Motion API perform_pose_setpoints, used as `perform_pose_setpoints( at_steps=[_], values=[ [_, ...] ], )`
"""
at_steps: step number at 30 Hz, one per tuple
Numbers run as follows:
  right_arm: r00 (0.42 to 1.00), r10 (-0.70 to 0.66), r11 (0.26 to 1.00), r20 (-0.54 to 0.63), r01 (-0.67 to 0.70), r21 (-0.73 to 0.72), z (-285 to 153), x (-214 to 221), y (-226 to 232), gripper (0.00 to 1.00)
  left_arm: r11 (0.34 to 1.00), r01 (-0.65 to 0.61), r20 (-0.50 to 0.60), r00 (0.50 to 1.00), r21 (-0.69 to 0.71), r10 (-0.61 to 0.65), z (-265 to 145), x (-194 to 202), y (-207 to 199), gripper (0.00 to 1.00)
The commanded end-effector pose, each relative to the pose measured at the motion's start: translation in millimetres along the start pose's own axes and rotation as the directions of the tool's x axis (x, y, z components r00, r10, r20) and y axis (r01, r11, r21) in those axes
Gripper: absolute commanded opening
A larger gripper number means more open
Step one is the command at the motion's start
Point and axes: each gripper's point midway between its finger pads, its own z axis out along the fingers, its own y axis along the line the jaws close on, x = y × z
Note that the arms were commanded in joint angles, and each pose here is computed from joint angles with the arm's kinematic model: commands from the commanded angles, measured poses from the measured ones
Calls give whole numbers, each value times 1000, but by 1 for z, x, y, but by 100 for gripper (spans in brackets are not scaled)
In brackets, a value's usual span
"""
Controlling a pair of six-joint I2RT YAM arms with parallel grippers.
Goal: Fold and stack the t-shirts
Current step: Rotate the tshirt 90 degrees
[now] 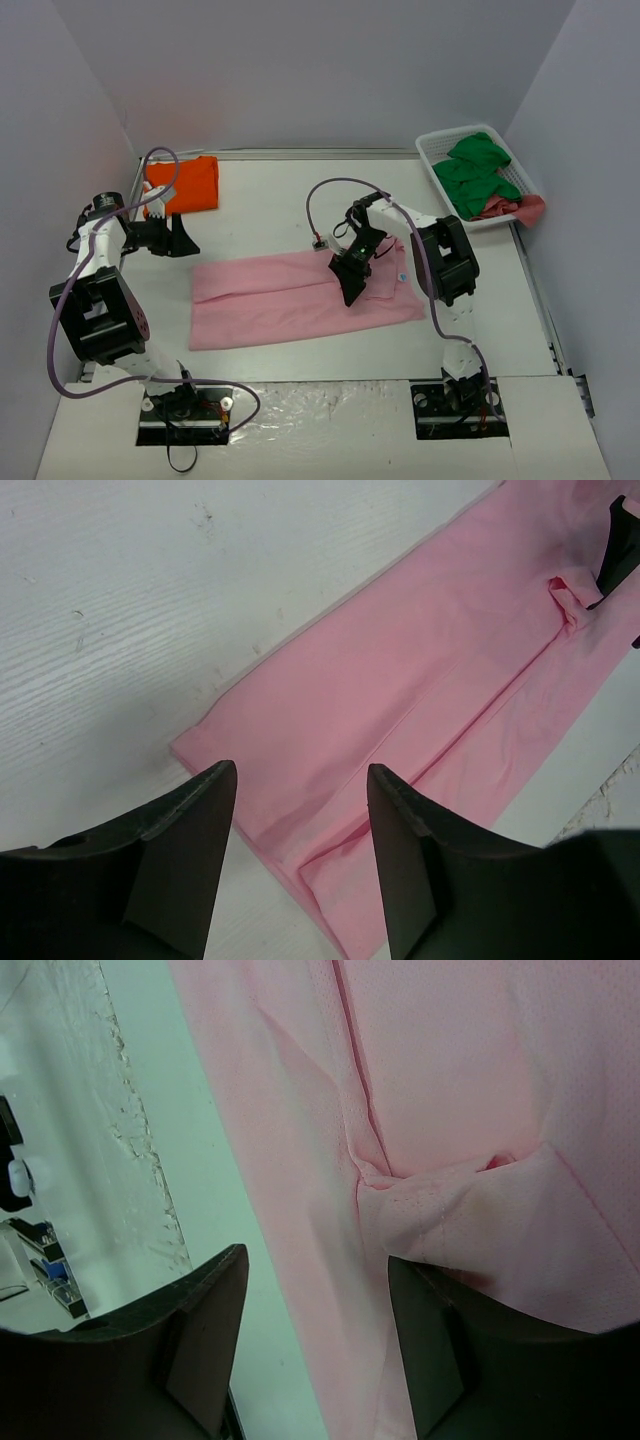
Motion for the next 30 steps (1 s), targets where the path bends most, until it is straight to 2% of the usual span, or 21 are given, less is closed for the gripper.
perform_pose_setpoints(
  at_steps=[1,9,13,14,15,16,17,18,21,23,29,30],
  values=[
    [1000,-22,1000,11,22,5,-14,-3,18,54,999,-20,37,999,32,19,-9,-7,-14,54],
    [998,-61,996,-11,62,57,-37,5,37,56,987,-13,4,1000,158,13,-3,-3,-30,53],
    [999,-18,998,-35,19,54,-36,25,40,54,972,-19,-80,996,236,39,11,12,-42,52],
    [999,-9,999,-39,11,50,-36,29,41,53,969,-33,-99,993,245,59,14,12,-44,48],
    [999,-3,999,-38,5,49,-36,32,42,50,964,-11,-140,989,267,50,15,18,-49,39],
    [999,16,999,-41,-15,41,-34,39,42,45,958,2,-177,983,287,51,21,24,-50,22],
    [999,24,999,-40,-23,44,-34,41,42,38,950,-30,-202,974,309,97,27,25,-54,12],
    [999,33,998,-35,-31,51,-35,43,42,24,945,-5,-242,966,328,89,28,31,-59,3],
    [997,70,994,-17,-69,86,-37,52,33,5,928,-13,-315,939,373,140,40,45,-65,3],
    [994,112,989,-16,-109,103,-38,63,28,0,929,-27,-341,926,370,163,45,51,-64,2],
    [979,204,969,16,-204,139,-43,87,12,0,962,-119,-430,876,244,217,57,69,-37,2],
    [977,212,966,15,-212,149,-43,89,9,0,967,-123,-471,855,223,217,57,76,-31,2]
  ],
)
